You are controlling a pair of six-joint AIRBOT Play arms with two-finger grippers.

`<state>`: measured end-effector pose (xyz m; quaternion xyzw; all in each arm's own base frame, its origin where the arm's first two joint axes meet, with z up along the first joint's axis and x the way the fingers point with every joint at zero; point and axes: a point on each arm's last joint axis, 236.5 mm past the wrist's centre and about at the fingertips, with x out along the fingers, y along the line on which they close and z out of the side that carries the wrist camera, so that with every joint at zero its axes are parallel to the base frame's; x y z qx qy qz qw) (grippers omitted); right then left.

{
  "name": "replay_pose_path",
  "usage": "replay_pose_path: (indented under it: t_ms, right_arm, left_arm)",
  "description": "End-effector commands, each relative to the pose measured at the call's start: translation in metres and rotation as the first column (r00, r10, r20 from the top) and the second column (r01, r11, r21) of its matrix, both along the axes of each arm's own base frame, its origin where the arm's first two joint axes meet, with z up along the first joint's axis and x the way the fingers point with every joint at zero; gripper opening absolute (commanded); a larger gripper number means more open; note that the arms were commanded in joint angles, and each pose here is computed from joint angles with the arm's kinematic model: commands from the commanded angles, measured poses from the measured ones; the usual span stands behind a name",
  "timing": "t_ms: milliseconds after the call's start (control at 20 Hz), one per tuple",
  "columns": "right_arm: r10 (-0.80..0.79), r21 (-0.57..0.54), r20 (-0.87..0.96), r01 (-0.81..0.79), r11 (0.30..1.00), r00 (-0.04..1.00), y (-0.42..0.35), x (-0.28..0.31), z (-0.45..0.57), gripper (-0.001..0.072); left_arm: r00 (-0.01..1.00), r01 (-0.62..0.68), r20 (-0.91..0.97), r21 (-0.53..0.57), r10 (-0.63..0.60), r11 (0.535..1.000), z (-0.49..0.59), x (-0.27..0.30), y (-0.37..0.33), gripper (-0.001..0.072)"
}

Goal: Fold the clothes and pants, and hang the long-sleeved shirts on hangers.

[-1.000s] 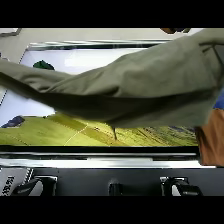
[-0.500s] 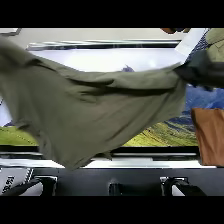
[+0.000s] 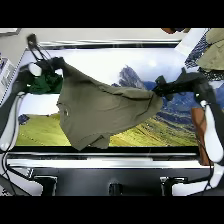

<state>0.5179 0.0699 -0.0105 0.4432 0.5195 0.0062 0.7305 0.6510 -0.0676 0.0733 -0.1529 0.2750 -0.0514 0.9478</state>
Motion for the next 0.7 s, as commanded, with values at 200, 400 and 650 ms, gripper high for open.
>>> replay_pose_path:
  t_ms: [200, 400, 650]
  right_arm:
    - [-0.072, 0.028, -0.055, 0.074, 0.997, 0.996, -0.006, 0.016, -0.053, 0.0275]
    - [-0.100, -0.032, -0.010, 0.100, 0.994, 0.995, -0.078, -0.002, -0.004, 0.0444]
    - [-0.072, -0.095, -0.068, 0.065, 0.993, 0.995, -0.158, -0.052, 0.004, 0.0484]
  left_arm:
    - [0.991, -0.010, -0.133, -0.061, 0.002, 0.998, -0.035, -0.012, -0.007, 0.0385]
    - [0.975, -0.081, -0.211, -0.059, 0.067, 0.995, 0.017, -0.054, 0.067, 0.0388]
    - [0.904, -0.166, -0.408, -0.057, 0.129, 0.984, 0.045, -0.141, 0.142, 0.0388]
